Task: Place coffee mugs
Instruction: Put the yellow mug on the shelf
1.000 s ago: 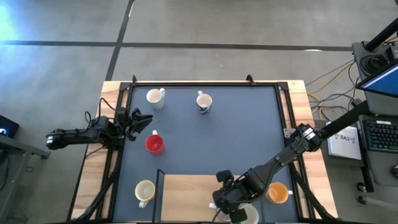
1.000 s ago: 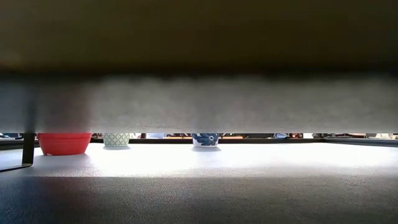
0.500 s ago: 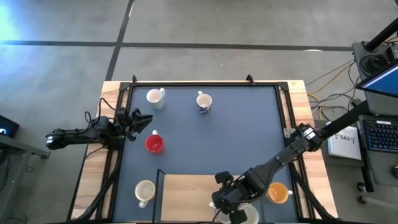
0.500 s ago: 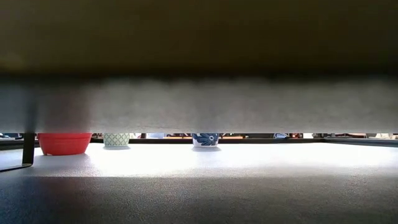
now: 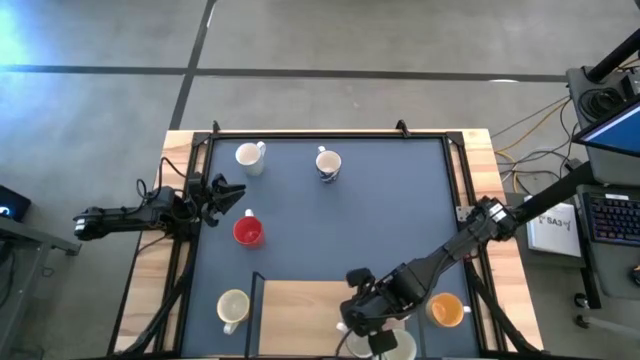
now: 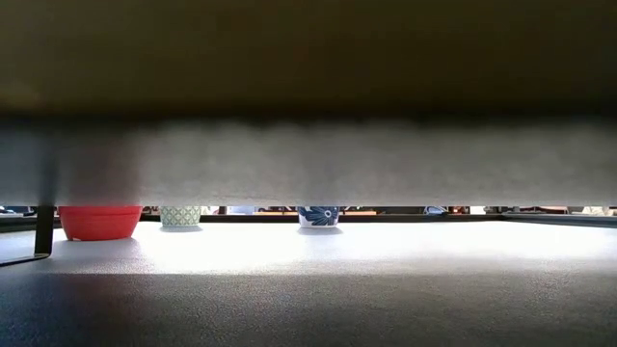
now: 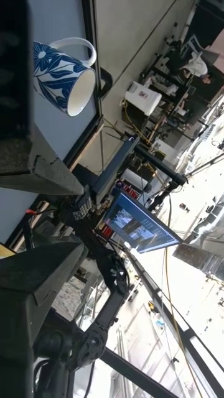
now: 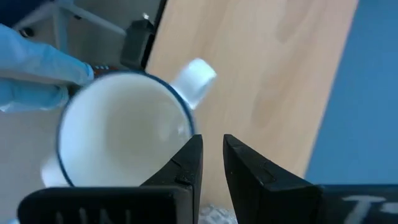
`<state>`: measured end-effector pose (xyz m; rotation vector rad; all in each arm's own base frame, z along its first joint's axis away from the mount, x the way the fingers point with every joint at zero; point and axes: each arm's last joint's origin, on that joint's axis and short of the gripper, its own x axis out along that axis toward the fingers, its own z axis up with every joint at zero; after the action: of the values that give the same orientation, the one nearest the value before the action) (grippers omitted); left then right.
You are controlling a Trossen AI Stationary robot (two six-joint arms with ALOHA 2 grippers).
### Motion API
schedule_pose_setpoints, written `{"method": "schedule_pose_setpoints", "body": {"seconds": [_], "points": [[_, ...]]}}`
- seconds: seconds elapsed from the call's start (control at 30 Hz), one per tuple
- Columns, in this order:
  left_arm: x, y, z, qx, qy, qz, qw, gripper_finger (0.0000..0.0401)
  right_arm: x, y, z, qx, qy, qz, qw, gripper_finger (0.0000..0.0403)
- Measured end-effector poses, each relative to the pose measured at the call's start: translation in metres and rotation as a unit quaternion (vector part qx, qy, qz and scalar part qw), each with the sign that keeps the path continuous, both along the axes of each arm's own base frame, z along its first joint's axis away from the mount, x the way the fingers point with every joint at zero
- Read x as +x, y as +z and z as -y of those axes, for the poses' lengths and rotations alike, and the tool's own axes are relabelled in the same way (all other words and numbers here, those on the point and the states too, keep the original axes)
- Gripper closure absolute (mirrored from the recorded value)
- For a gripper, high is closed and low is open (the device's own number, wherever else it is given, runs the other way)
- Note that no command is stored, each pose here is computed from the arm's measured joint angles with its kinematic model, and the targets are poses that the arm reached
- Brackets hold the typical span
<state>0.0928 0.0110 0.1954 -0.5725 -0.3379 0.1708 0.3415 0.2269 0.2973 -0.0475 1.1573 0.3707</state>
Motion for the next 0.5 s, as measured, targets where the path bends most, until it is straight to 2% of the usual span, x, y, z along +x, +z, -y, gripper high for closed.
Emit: {"method": "schedule_pose_setpoints", "body": {"seconds": [0.27,0.5], "points": [[0.0,0.0,0.0,0.0,0.0,0.0,1.0,0.0285,-0.007,-0.002,0.018,-0.045,-0.01,-0.066,0.997,0.0348],[0.0,0.0,0.0,0.0,0.0,0.0,1.0,0.0285,-0.005,0.01,0.036,-0.036,-0.041,-0.057,0.997,0.0348]]}}
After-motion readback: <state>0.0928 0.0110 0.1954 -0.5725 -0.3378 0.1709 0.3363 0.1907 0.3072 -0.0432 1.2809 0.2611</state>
